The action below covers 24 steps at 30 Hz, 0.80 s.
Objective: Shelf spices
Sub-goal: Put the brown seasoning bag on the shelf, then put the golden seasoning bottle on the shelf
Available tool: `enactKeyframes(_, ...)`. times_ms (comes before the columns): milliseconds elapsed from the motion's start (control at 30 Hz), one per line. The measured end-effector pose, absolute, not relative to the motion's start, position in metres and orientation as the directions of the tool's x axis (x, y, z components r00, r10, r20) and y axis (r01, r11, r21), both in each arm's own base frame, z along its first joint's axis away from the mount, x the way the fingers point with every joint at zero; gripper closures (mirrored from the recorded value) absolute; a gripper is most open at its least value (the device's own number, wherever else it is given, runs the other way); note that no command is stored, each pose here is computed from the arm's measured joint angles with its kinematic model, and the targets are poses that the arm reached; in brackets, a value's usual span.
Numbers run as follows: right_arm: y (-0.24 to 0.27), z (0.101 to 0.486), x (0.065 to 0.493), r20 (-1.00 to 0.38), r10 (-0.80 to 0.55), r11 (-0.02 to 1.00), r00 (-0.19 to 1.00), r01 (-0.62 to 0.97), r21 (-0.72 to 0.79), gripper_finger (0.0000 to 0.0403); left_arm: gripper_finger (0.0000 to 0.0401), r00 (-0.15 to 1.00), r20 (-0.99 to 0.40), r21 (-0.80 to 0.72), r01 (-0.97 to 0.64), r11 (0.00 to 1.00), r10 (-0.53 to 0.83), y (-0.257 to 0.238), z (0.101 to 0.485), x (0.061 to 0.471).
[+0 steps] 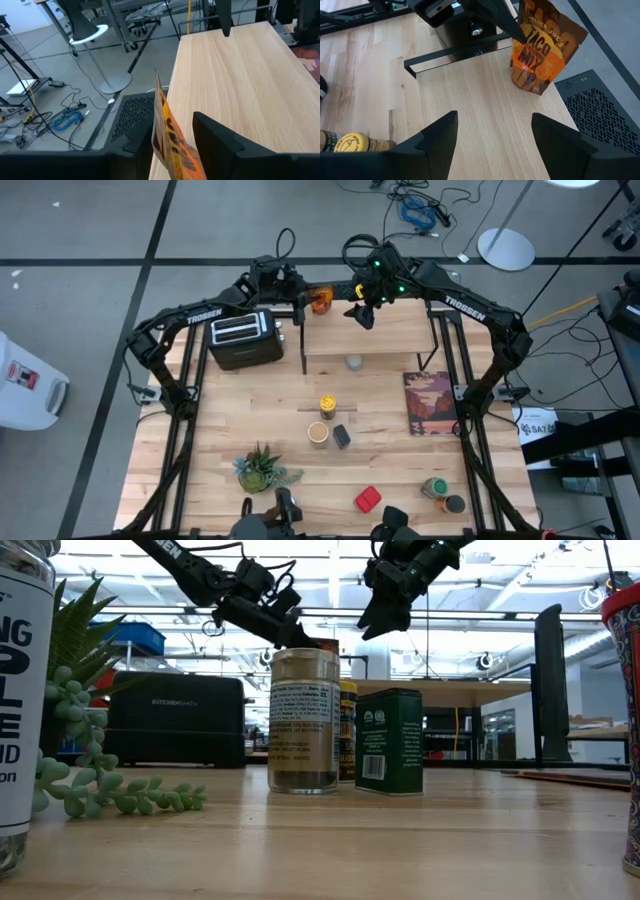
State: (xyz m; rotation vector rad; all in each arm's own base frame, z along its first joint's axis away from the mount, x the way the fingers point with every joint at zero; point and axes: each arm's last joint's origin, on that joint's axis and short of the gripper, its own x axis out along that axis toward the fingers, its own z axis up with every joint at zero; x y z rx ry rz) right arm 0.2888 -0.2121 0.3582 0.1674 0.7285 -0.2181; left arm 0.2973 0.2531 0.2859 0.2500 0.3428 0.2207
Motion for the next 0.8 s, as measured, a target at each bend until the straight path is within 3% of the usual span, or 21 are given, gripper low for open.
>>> enactKeyframes(800, -0.212, 0.358, 0.289, -0.674, -0.139, 0.966, 0.725, 0.248, 0.067, 0.0161, 0.0257, 0.924, -0.147, 0.378, -0.278, 0.883, 0.354, 0.232, 0.348, 0.267)
